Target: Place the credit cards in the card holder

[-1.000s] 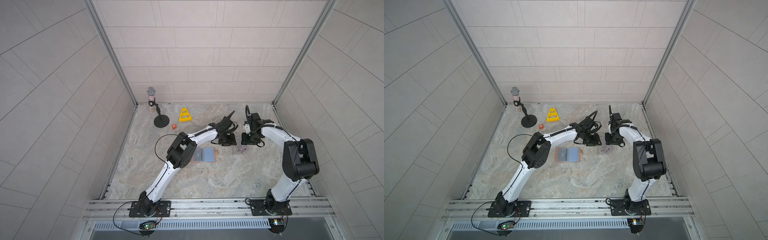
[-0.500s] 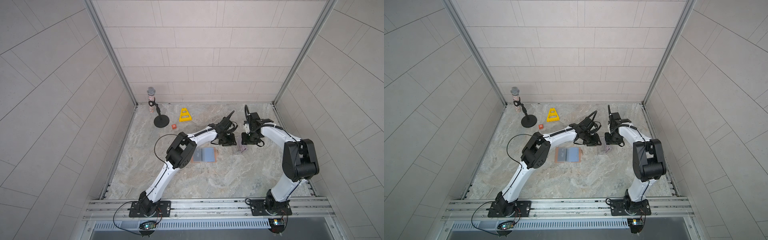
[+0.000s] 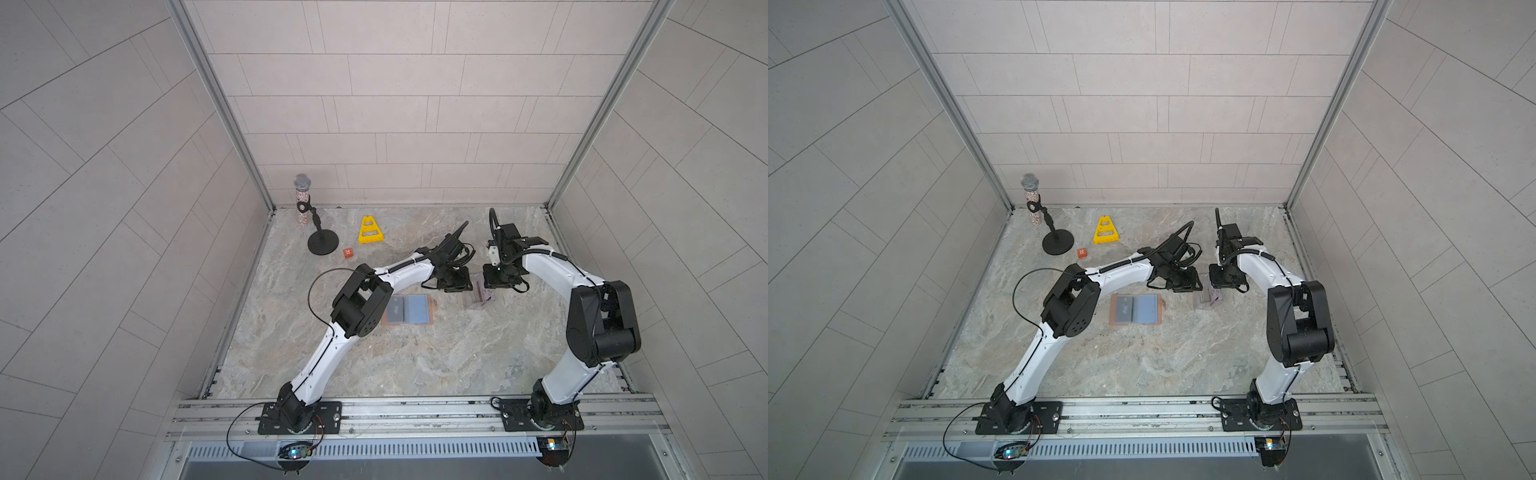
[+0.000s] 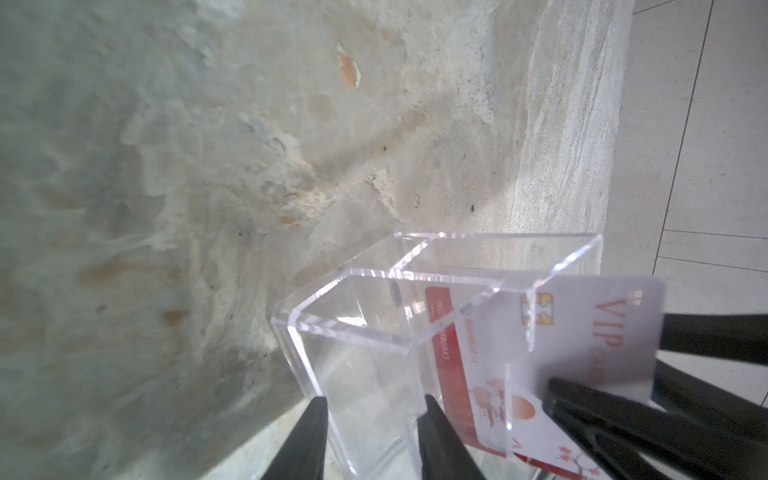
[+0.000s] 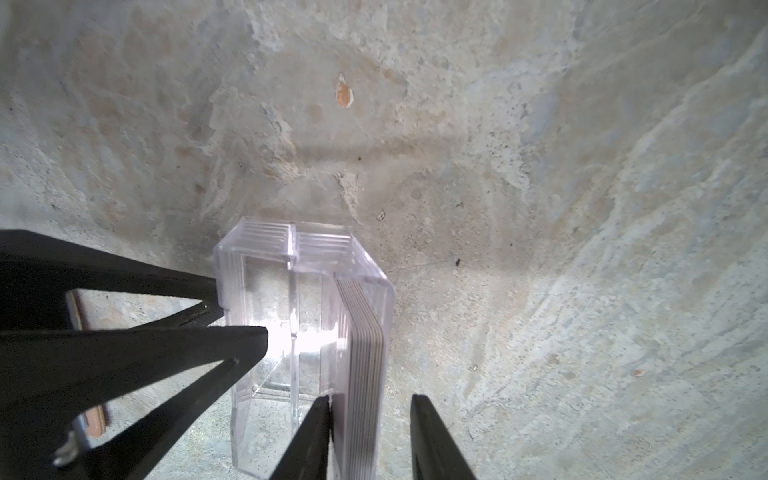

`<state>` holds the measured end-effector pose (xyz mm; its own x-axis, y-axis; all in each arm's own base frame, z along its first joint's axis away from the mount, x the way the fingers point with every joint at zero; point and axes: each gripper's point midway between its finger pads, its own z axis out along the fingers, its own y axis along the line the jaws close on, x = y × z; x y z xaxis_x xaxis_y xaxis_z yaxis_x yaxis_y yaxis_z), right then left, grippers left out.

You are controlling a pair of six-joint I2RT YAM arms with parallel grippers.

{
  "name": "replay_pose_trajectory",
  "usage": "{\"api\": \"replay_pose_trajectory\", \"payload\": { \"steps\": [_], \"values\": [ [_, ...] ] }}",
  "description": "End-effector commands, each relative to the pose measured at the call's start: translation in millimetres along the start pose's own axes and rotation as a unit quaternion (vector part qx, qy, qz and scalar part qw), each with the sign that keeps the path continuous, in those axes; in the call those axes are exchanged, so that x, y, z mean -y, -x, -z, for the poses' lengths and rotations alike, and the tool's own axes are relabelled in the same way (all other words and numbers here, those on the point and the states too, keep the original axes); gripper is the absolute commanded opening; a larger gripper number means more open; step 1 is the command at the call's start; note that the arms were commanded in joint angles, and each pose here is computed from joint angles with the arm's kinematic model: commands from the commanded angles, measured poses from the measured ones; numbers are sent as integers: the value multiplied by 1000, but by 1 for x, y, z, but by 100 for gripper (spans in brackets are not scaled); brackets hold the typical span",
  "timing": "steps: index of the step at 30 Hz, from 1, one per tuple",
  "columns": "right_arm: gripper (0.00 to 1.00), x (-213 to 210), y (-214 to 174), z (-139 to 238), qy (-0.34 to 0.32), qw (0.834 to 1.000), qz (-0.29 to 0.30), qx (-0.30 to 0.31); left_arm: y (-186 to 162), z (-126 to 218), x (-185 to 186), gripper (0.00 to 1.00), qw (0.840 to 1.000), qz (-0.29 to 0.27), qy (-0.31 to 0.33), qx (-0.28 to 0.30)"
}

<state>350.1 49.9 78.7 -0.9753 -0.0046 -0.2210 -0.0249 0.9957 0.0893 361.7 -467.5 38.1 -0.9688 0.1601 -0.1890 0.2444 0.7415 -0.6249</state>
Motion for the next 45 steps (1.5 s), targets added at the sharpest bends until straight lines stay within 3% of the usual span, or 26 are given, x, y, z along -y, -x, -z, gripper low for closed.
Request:
{"api": "replay_pose_trajectory", "payload": {
  "steps": [1,20,23,31,39,45],
  "values": [
    [31,3,3,16,-14,1000,10,12,-18,-4,-39,39,997,26,60,-26],
    [26,3,4,23,-29,999,18,15,-17,-3,-40,39,998,27,60,-25],
    [23,3,4,23,-29,999,19,15,-17,-3,-41,39,998,28,59,-26],
    [3,0,4,25,-27,999,21,16,-17,-3,-40,39,998,29,57,-26],
    [0,-1,4,35,-23,999,17,30,-14,3,-30,40,999,28,40,-21],
    [0,-13,9,56,29,997,-2,71,-3,27,1,49,1000,7,-2,3]
  ]
}}
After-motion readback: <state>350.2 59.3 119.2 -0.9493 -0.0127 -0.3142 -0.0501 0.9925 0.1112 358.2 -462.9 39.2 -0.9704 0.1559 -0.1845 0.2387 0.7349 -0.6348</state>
